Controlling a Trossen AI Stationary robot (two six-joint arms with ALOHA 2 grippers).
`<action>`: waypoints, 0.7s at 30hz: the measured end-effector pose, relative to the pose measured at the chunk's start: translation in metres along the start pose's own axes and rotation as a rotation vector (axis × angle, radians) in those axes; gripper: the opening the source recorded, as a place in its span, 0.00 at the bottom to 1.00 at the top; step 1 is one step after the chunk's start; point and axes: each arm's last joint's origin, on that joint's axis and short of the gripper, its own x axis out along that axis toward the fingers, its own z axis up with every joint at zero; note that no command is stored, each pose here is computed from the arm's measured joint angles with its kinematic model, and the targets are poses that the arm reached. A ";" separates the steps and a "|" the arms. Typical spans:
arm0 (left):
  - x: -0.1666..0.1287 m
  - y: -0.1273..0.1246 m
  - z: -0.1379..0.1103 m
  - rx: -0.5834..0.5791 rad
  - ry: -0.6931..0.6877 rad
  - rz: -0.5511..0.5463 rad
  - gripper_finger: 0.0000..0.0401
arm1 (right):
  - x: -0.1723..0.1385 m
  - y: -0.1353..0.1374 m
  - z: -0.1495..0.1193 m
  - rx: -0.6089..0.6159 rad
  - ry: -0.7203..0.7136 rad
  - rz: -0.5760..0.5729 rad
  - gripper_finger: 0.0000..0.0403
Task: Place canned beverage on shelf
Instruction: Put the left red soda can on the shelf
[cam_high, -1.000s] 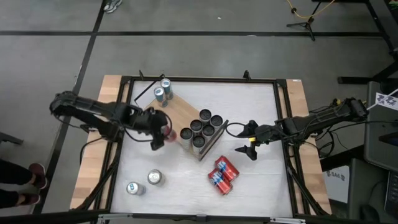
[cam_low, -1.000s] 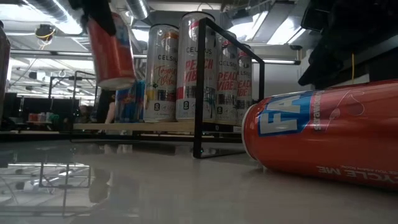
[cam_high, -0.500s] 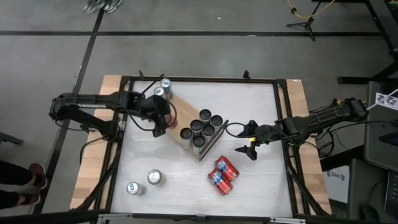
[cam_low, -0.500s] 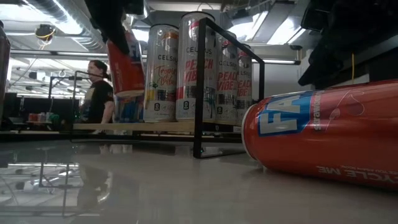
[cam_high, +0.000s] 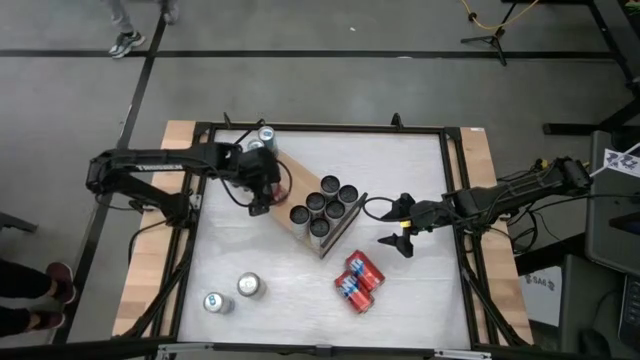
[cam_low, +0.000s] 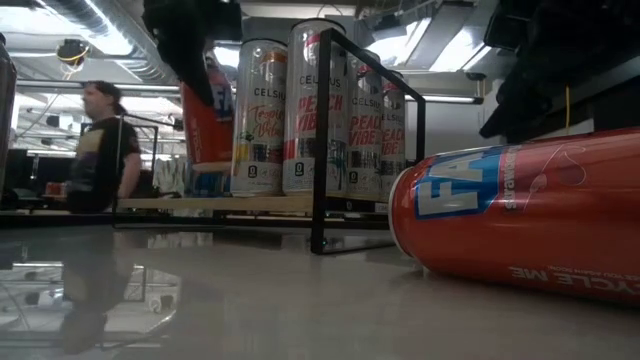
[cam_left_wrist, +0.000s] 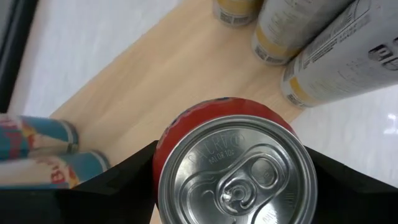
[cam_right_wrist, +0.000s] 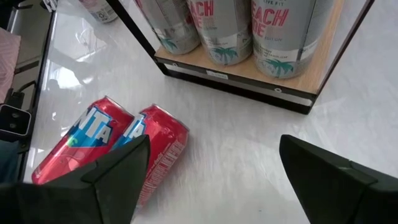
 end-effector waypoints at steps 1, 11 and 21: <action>0.004 0.000 0.001 0.015 0.013 -0.002 0.70 | 0.000 0.000 0.000 0.000 -0.002 0.001 0.88; 0.032 -0.003 0.005 0.103 0.110 -0.063 0.70 | 0.000 0.000 0.000 0.000 -0.001 0.001 0.88; 0.040 -0.002 0.007 0.110 0.125 -0.093 0.72 | 0.000 0.000 0.000 0.000 -0.002 0.001 0.88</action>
